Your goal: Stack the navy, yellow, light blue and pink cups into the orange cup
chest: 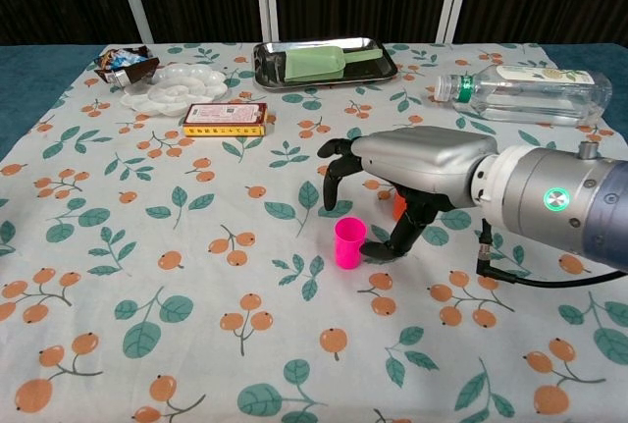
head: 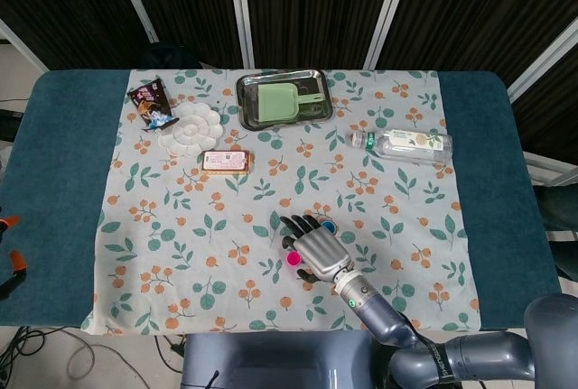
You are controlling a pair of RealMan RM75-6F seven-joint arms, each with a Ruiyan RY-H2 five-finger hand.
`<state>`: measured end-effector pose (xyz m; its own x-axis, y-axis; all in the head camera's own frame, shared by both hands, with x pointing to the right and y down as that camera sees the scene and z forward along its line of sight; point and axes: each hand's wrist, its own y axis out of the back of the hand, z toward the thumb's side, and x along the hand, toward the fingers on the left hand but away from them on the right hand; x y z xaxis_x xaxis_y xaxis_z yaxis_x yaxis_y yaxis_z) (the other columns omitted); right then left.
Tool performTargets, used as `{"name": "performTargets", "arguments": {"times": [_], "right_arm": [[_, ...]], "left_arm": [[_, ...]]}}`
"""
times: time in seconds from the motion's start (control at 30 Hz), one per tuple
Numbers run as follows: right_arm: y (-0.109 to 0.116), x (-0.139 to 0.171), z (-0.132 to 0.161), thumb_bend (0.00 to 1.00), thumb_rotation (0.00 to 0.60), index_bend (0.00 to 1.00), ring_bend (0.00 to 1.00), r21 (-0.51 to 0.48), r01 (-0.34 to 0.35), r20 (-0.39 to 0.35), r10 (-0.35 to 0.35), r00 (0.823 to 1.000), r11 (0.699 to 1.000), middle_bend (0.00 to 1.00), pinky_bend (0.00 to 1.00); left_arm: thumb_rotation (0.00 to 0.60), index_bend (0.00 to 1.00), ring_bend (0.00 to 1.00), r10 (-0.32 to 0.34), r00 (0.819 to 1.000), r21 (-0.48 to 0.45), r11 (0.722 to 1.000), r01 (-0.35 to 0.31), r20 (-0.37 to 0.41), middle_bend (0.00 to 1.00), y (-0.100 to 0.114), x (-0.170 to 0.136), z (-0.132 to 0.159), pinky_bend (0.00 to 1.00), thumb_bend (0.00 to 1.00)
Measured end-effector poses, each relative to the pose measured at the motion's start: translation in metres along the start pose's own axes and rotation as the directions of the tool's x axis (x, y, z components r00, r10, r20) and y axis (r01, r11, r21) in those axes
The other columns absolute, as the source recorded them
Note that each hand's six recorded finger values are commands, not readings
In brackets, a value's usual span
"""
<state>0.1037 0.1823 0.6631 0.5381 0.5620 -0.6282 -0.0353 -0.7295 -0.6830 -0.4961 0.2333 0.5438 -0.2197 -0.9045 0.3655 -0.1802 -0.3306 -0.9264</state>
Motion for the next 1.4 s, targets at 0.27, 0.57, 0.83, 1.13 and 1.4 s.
{"name": "performTargets", "arguments": {"times": [0.27, 0.57, 0.83, 1.13, 1.4], "right_arm": [[-0.0022, -0.0022, -0.0017, 0.41, 0.600, 0.39, 0.04, -0.009, -0.003, 0.003, 0.003, 1.000, 1.000, 0.00, 0.11], [-0.0044, -0.0055, -0.0031, 0.42, 0.600, 0.42, 0.04, -0.016, -0.001, 0.007, 0.001, 1.000, 1.000, 0.00, 0.11], [-0.0052, -0.0078, -0.0044, 0.42, 0.600, 0.44, 0.04, -0.020, -0.003, 0.010, 0.004, 1.000, 1.000, 0.00, 0.11], [-0.0045, -0.0098, -0.0041, 0.46, 0.600, 0.50, 0.04, -0.030, 0.002, 0.012, -0.001, 1.000, 1.000, 0.00, 0.11], [-0.0048, -0.0095, -0.0034, 0.46, 0.600, 0.52, 0.04, -0.038, -0.003, 0.010, 0.004, 1.000, 0.999, 0.00, 0.11]], "left_arm": [[0.600, 0.23, 0.00, 0.000, 1.000, 0.004, 1.000, 0.000, 0.000, 0.08, 0.0000, -0.0004, -0.0001, 0.00, 0.61], [0.600, 0.23, 0.00, 0.000, 1.000, 0.005, 1.000, 0.000, -0.001, 0.08, 0.0001, -0.0005, -0.0004, 0.00, 0.61], [0.600, 0.23, 0.00, 0.002, 1.000, 0.007, 1.000, -0.002, 0.000, 0.08, 0.0004, -0.0005, -0.0002, 0.00, 0.61], [0.600, 0.23, 0.00, 0.001, 1.000, 0.008, 1.000, -0.001, 0.000, 0.08, 0.0002, -0.0004, -0.0004, 0.00, 0.61], [0.600, 0.23, 0.00, 0.002, 1.000, 0.007, 1.000, -0.002, -0.002, 0.08, 0.0006, -0.0003, -0.0008, 0.00, 0.61]]}}
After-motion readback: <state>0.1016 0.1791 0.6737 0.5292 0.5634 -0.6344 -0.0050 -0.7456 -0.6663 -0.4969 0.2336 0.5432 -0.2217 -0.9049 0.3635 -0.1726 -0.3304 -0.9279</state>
